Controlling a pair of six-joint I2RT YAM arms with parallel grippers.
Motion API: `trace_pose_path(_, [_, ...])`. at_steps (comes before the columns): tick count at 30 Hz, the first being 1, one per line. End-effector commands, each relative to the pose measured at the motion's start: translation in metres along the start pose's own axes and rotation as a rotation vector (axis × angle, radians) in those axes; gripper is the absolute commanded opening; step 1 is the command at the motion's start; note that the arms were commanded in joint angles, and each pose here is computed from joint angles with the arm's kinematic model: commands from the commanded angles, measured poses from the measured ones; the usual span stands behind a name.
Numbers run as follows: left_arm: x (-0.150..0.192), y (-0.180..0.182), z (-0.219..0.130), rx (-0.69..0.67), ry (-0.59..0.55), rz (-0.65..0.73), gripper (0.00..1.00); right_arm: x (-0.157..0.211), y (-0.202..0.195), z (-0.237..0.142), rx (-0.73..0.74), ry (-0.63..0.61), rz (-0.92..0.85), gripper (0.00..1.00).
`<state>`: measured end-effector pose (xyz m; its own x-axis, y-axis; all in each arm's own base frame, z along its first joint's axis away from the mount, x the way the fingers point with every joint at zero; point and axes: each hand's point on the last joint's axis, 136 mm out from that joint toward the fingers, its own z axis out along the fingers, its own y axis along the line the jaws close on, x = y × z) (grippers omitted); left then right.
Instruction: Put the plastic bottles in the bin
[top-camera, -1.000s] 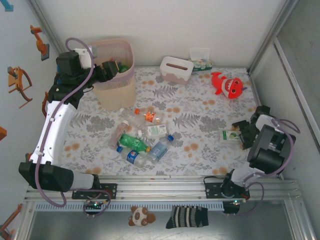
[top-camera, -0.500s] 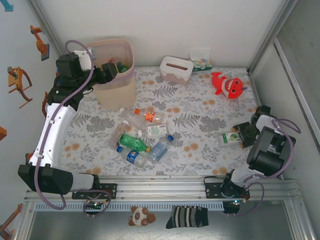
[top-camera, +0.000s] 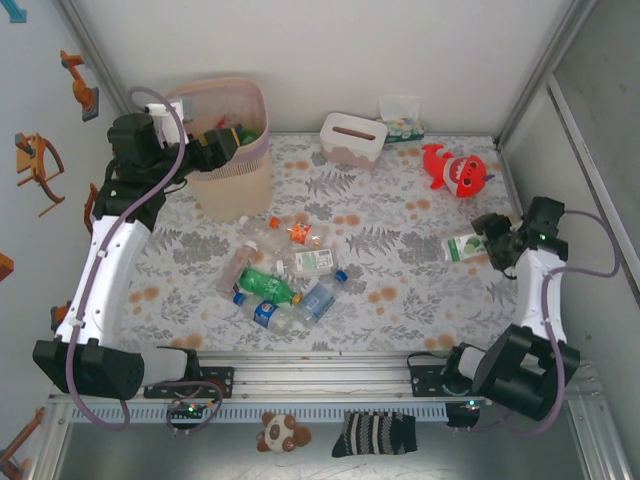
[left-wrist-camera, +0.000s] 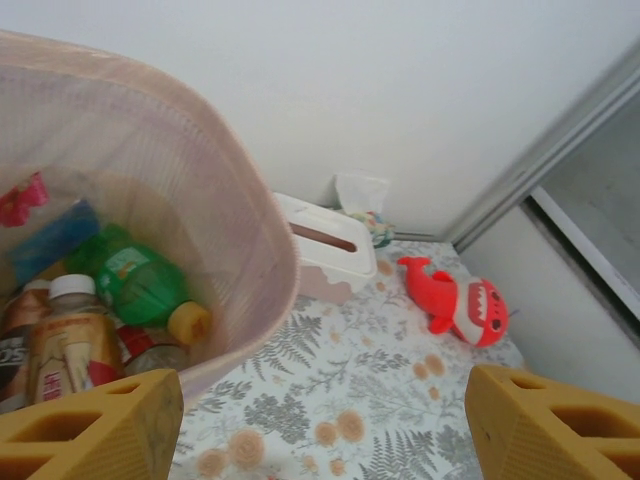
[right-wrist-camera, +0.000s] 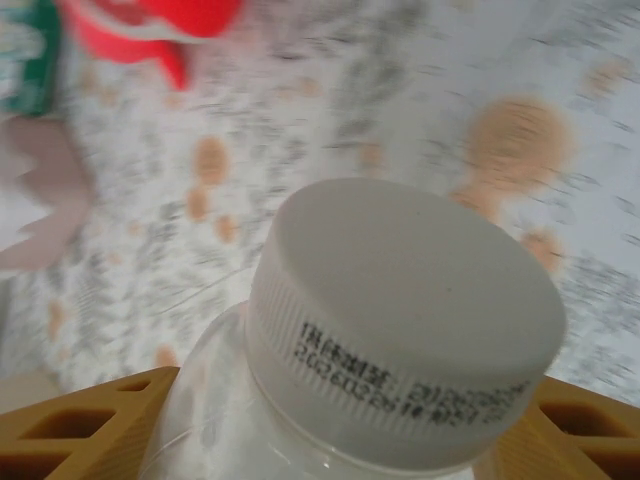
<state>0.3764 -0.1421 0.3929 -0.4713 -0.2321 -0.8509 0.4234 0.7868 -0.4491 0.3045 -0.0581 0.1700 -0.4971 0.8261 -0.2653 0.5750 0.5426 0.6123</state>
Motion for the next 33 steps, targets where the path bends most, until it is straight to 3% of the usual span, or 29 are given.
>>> trace_pose_path(1, [-0.01,-0.036,-0.008,0.163,-0.047,0.044,0.74,0.0,0.063,-0.024,-0.225,-0.039,-0.221,0.49])
trace_pose_path(10, [0.003,-0.104,-0.011,0.474,-0.029,0.204,0.75,0.034,0.171,-0.083,-0.596,-0.187,-0.637,0.43])
trace_pose_path(16, [0.022,-0.145,-0.017,0.663,-0.006,0.302,0.78,0.062,0.219,-0.127,-0.855,-0.24,-0.829,0.43])
trace_pose_path(24, [0.059,-0.191,-0.019,0.857,0.06,0.406,0.82,0.119,0.258,-0.186,-1.174,-0.257,-1.088,0.42])
trace_pose_path(33, [0.095,-0.242,-0.036,1.099,0.08,0.577,0.89,0.193,0.275,-0.247,-1.447,-0.236,-1.379,0.43])
